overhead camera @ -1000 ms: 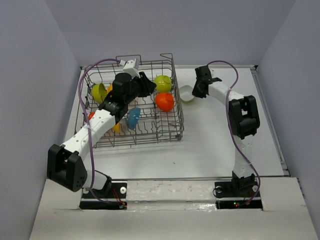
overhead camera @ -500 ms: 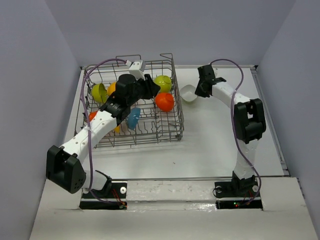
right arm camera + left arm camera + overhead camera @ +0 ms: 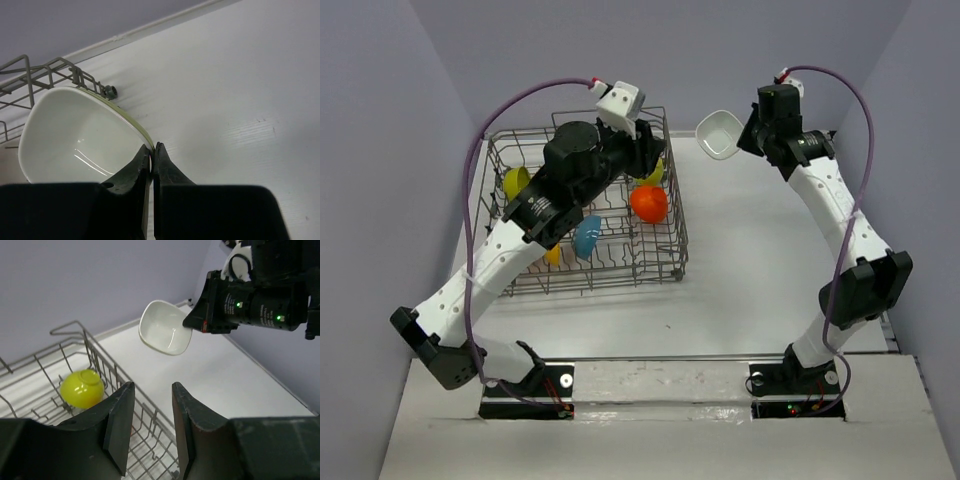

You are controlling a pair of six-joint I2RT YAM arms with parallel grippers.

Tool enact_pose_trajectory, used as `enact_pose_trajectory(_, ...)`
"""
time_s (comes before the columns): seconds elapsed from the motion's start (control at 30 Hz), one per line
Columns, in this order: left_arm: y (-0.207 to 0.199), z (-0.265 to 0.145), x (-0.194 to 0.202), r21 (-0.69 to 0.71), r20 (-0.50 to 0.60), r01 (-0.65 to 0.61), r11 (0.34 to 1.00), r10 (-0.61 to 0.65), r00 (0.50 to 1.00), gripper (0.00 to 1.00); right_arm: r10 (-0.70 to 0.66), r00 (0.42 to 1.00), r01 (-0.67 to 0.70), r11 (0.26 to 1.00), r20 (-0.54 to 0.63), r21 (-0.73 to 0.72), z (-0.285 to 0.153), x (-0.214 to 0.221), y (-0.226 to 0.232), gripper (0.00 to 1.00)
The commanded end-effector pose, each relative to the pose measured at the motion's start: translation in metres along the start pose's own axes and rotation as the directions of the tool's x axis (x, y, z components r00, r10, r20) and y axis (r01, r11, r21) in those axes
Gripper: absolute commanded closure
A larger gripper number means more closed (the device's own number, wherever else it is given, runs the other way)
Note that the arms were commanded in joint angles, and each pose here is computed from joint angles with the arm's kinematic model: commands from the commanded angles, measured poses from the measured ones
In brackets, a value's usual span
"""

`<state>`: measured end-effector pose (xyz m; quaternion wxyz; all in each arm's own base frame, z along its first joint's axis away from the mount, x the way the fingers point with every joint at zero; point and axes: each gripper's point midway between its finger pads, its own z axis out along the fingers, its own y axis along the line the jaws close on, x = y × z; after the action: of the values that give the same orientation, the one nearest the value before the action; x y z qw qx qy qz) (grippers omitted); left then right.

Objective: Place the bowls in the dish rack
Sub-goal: Pass from the right arm to the left

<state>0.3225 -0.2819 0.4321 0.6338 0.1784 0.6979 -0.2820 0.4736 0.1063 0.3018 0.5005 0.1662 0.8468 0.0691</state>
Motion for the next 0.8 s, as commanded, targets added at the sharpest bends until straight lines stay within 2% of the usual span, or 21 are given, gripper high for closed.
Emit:
enact_pose_trajectory(0.0,-0.026,0.002,-0.024,-0.013,-0.004,-0.172,0.985,0.172,0.985,0.55,-0.033,0.998,0.034,0.999,0.046,-0.02,-0.047,-0.028,0.0,0.99)
enact_pose_trajectory(0.07,-0.036,0.006,-0.027,-0.042,-0.017,-0.222,0.974,0.221,0.975,0.55,-0.04,0.998,0.041,0.999,0.058,-0.024,-0.061,-0.038,0.0,0.99)
enact_pose_trajectory(0.1,-0.055,0.004,-0.039,-0.024,0.005,-0.262,0.965,0.262,0.965,0.55,-0.055,0.997,0.057,0.998,0.059,-0.025,-0.067,-0.039,0.003,0.99)
enact_pose_trajectory(0.17,-0.061,0.017,-0.023,-0.064,-0.066,-0.329,0.942,0.325,0.944,0.55,-0.071,0.994,0.074,0.996,0.081,-0.041,-0.082,-0.049,0.012,0.99)
enact_pose_trajectory(0.2,-0.069,0.017,-0.036,-0.07,-0.046,-0.341,0.938,0.338,0.94,0.54,-0.098,0.993,0.099,0.995,0.068,-0.011,-0.086,-0.047,0.007,0.99)
enact_pose_trajectory(0.23,-0.078,0.027,-0.014,-0.07,-0.114,-0.407,0.911,0.398,0.91,0.54,-0.112,0.992,0.112,0.994,0.063,-0.003,-0.088,-0.047,0.008,0.99)
enact_pose_trajectory(0.43,-0.118,0.042,0.014,-0.114,-0.19,-0.59,0.799,0.565,0.803,0.49,-0.152,0.986,0.15,0.988,0.074,0.031,-0.113,-0.052,0.003,0.99)
enact_pose_trajectory(0.57,-0.131,0.051,0.023,-0.128,-0.223,-0.659,0.741,0.626,0.747,0.46,-0.162,0.983,0.159,0.986,0.08,0.049,-0.124,-0.053,-0.006,0.99)
enact_pose_trajectory(0.77,-0.134,0.058,0.036,-0.142,-0.252,-0.692,0.707,0.651,0.716,0.44,-0.145,0.984,0.143,0.989,0.102,0.026,-0.135,-0.054,-0.007,0.99)
